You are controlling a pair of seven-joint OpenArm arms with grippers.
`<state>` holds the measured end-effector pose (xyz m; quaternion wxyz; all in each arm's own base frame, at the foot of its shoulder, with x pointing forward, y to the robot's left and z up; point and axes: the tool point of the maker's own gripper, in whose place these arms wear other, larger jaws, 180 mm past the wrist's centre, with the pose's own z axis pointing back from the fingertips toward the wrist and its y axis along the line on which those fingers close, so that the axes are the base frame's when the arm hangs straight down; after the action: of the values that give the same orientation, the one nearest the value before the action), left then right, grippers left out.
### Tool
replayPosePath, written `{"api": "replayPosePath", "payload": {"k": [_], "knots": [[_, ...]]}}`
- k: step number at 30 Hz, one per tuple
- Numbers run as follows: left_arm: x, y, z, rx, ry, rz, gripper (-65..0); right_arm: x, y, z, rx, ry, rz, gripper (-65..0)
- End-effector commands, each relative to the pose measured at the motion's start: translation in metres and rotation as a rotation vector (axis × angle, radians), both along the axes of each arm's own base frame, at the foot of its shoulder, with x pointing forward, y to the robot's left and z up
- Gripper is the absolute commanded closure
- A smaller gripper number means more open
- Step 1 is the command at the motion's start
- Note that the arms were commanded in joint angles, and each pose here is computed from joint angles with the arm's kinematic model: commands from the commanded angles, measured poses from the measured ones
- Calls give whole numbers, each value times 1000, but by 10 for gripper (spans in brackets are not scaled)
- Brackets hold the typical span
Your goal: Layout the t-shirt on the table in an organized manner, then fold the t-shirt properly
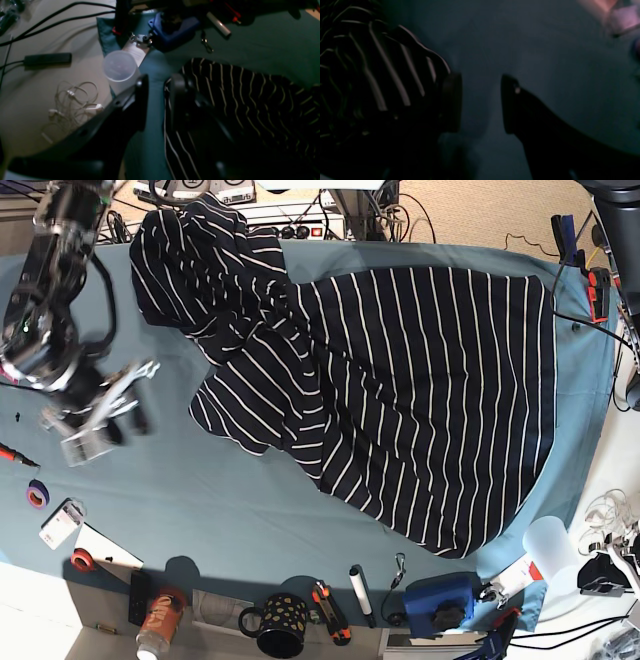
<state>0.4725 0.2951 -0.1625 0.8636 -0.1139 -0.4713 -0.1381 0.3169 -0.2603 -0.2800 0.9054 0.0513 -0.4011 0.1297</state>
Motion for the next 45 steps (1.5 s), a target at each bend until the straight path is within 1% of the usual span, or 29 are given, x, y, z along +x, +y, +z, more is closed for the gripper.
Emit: {"api": "replayPosePath", "payload": {"k": [1, 3, 6, 10, 12, 15, 18, 24, 28, 34, 37, 38, 39, 43, 45], "knots": [[5, 4, 28, -10, -74, 7, -146, 7, -4, 4, 39, -17, -4, -256], [5, 4, 28, -10, -73, 7, -146, 5, -5, -18, 145, 63, -21, -256], [5, 4, 28, -10, -73, 7, -146, 1, -4, -40, 258, 155, -17, -256], [5, 4, 28, -10, -74, 7, -146, -1, 2, -53, 390, 194, -8, -256], [5, 4, 28, -10, -74, 7, -146, -5, 6, -58, 441, 211, 5, -256], [6, 4, 30, -15, -86, 8, -146, -8, 20, -60, 528, 213, 44, -256], [7, 4, 32, -20, -99, 8, -146, -7, 43, -58, 613, 187, 87, -256], [7, 4, 31, -17, -94, 8, -146, 0, 83, -62, 739, 141, 95, -256], [7, 4, 31, -18, -94, 8, -146, 6, 102, -66, 761, 123, 94, -256], [7, 4, 31, -17, -94, 9, -146, 20, 115, -57, 801, 71, 94, -256], [7, 4, 31, -18, -95, 8, -146, 30, 118, -50, 785, 56, 102, -255], [7, 4, 31, -18, -95, 8, -146, 33, 119, -50, 769, 61, 105, -239], [7, 4, 31, -18, -95, 8, -146, 36, 119, -50, 756, 71, 105, -205], [7, 4, 31, -18, -95, 8, -146, 45, 120, -51, 693, 95, 101, -5], [7, 4, 31, -18, -94, 8, -146, 49, 116, -51, 666, 101, 88, 0]]}}
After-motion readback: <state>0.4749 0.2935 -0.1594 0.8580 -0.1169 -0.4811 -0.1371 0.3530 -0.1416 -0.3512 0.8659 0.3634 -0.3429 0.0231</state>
